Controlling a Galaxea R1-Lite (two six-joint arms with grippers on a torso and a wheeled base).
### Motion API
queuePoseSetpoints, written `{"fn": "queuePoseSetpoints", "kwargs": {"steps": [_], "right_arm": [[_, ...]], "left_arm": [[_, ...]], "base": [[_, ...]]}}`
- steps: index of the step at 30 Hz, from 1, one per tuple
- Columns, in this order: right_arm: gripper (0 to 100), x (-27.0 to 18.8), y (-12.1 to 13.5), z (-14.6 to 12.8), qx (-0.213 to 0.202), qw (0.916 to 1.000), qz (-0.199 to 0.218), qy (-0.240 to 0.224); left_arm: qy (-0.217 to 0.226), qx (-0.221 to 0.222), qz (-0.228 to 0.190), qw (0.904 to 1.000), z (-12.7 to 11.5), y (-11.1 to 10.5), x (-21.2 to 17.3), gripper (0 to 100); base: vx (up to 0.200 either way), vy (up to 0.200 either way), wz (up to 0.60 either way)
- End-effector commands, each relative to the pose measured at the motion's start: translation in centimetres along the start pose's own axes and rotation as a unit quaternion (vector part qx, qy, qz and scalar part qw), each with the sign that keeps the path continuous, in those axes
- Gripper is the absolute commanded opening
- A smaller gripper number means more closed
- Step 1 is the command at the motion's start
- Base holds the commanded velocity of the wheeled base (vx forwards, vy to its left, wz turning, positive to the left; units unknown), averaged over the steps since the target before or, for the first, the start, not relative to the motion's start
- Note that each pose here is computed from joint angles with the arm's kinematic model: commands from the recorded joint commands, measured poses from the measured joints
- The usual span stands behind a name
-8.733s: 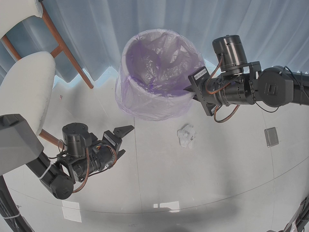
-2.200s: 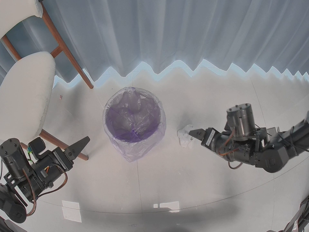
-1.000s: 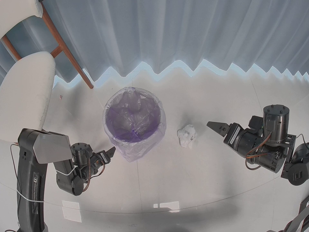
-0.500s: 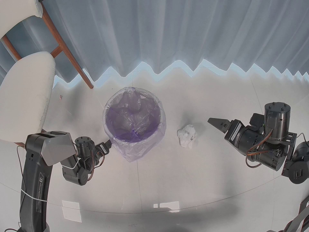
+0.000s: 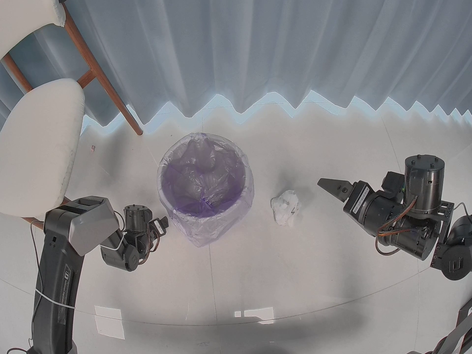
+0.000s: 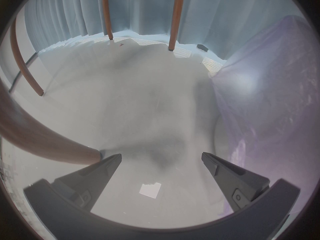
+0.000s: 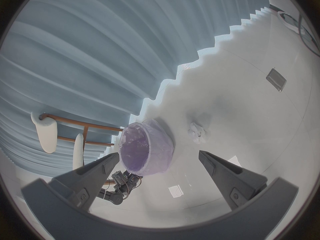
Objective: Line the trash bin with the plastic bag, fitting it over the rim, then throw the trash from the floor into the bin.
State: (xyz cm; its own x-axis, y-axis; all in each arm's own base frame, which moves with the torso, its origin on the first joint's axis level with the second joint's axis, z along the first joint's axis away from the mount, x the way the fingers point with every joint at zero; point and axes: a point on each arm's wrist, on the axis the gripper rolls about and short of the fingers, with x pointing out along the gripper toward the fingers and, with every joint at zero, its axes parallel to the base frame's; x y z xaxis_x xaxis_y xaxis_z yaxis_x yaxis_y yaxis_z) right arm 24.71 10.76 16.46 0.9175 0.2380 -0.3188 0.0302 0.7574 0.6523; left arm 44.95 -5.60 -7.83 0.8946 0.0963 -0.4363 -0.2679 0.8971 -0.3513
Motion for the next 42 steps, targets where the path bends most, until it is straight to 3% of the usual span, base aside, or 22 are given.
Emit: {"fn": "queuePoseSetpoints", "kwargs": {"steps": [1,7,11,15,20,23,26,27,28,30,31,32,33,36,38,42], "right_arm": [[100,0.0,-0.2,-0.2,0.0,1.0,-0.003,0.003],[100,-0.2,-0.9,-0.8,-0.002,0.9998,-0.016,0.014],[100,-0.3,-1.4,-1.2,-0.006,0.9992,-0.037,0.012],[100,-1.1,-2.1,-1.6,-0.012,0.9984,-0.053,0.015],[100,-2.8,-3.2,-2.3,-0.019,0.9959,-0.078,0.041],[100,-4.2,-4.4,-3.2,-0.031,0.9902,-0.113,0.076],[100,-5.3,-5.3,-3.7,-0.051,0.9825,-0.144,0.107],[100,-5.3,-5.4,-3.7,-0.052,0.9822,-0.145,0.108],[100,-5.8,-6.0,-4.2,-0.064,0.9752,-0.167,0.131],[100,-5.9,-6.3,-4.4,-0.067,0.9713,-0.178,0.143],[100,-5.9,-6.3,-4.4,-0.068,0.9711,-0.178,0.143],[100,-5.7,-6.3,-4.5,-0.072,0.9696,-0.181,0.148],[100,-5.5,-6.4,-4.6,-0.078,0.9676,-0.182,0.157],[100,-4.8,-6.6,-5.1,-0.093,0.9626,-0.184,0.176],[100,-3.2,-7.4,-5.7,-0.13,0.9495,-0.199,0.205],[100,-0.3,-8.1,-6.0,-0.168,0.9387,-0.2,0.225]], "left_arm": [[-0.01,-0.001,0.009,0.9999,0.4,-0.3,0.7,100],[-0.031,-0.014,-0.011,0.9994,1.4,-1.6,-0.4,100],[-0.042,-0.03,-0.044,0.9977,3.7,-4.0,-4.8,100],[-0.029,-0.033,-0.074,0.9963,5.2,-5.2,-12.8,100],[-0.034,-0.037,-0.115,0.9921,6.9,-3.4,-21.5,100],[-0.06,-0.048,-0.168,0.9827,8.5,-2.3,-26.4,100],[-0.106,-0.06,-0.23,0.9656,11.0,-2.3,-30.3,100],[-0.109,-0.06,-0.233,0.9645,11.1,-2.3,-30.5,100],[-0.135,-0.065,-0.264,0.9529,12.3,-2.3,-32.6,100],[-0.155,-0.06,-0.296,0.9407,13.5,-2.2,-34.6,100],[-0.157,-0.06,-0.298,0.9397,13.6,-2.2,-34.7,100],[-0.181,-0.053,-0.322,0.9279,14.9,-1.6,-36.8,100],[-0.186,-0.048,-0.333,0.9231,15.5,-0.9,-38.2,100],[-0.176,-0.034,-0.337,0.9243,16.2,0.2,-40.0,100],[-0.164,-0.018,-0.336,0.9273,18.0,1.1,-43.4,100],[-0.102,-0.012,-0.338,0.9356,18.8,1.8,-45.3,100]], "base": [[0.0,0.0,0.0],[0.0,0.0,0.0],[0.0,0.0,0.0],[0.0,0.0,0.0],[0.0,0.0,0.0],[0.0,0.0,0.0],[0.0,0.0,0.0],[0.0,0.0,0.0],[0.0,0.0,0.0],[0.0,0.0,0.0],[0.0,0.0,0.0],[0.0,0.0,0.0],[0.0,0.0,0.0],[0.0,0.0,0.0],[0.0,0.0,0.0],[0.0,0.0,0.0]]}}
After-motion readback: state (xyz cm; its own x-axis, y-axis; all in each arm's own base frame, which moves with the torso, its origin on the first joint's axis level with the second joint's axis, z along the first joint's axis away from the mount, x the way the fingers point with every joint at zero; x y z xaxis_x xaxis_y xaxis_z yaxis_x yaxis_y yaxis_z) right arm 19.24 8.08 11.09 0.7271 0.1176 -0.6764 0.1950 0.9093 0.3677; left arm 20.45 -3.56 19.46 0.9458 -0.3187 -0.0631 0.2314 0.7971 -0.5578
